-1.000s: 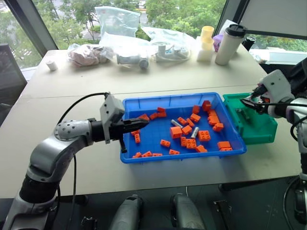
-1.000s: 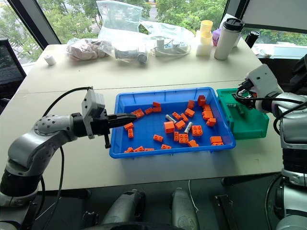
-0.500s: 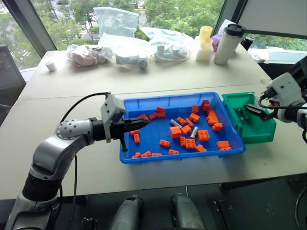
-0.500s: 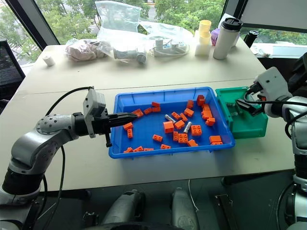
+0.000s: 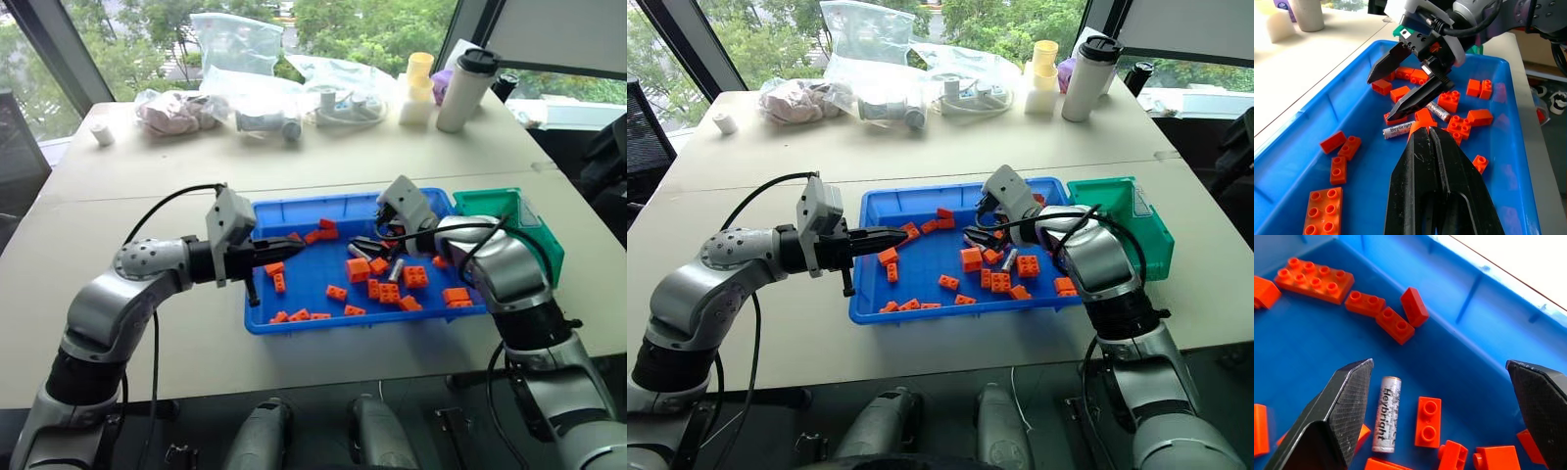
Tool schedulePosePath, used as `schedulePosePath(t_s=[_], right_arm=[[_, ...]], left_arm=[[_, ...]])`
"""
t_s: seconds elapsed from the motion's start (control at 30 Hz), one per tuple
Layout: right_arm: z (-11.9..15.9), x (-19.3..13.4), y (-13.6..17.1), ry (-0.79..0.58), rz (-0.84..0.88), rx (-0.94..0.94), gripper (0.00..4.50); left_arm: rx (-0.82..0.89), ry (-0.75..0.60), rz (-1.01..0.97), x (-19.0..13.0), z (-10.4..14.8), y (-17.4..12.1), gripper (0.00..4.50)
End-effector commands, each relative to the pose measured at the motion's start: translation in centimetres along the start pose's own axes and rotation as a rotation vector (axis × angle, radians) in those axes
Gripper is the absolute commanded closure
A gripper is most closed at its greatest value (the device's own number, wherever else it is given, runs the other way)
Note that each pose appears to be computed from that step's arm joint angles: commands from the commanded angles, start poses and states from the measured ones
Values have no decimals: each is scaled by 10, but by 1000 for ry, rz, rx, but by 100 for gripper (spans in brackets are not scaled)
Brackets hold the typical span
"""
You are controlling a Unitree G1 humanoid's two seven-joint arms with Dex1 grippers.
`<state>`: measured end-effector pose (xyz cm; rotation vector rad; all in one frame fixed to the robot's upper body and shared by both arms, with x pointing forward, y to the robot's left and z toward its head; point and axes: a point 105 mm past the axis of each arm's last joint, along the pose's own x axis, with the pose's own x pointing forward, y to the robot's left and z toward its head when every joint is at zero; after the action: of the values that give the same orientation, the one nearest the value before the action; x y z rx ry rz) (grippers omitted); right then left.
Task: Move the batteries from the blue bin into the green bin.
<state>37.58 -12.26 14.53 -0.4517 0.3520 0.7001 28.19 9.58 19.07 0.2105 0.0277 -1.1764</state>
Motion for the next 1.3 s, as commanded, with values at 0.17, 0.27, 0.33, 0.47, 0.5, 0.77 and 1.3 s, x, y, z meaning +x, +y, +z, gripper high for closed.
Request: schedulePosePath(t_s=[0.17, 0.27, 0.33, 0.47, 0.5, 0.77, 1.3], right_arm=[[6, 10, 10, 2, 69, -137, 7], [5, 7, 14, -3, 99, -162, 7], [4, 5, 17, -1, 113, -171, 7], [-11, 6, 20, 46, 117, -180, 7], [-13, 6, 21, 53, 122, -194, 7], [-14, 7, 30, 51, 155, -189, 292], [4, 7, 27, 25, 172, -172, 446]], left_arm=[[54, -11, 31, -5, 11, 1, 450], [54, -12, 35, -5, 11, 1, 450], [55, -13, 37, -5, 11, 0, 450], [59, -16, 40, -3, 11, 1, 450], [61, -17, 40, -3, 12, 1, 450], [63, -23, 36, -1, 12, 2, 450], [67, -23, 48, -1, 11, 3, 450]])
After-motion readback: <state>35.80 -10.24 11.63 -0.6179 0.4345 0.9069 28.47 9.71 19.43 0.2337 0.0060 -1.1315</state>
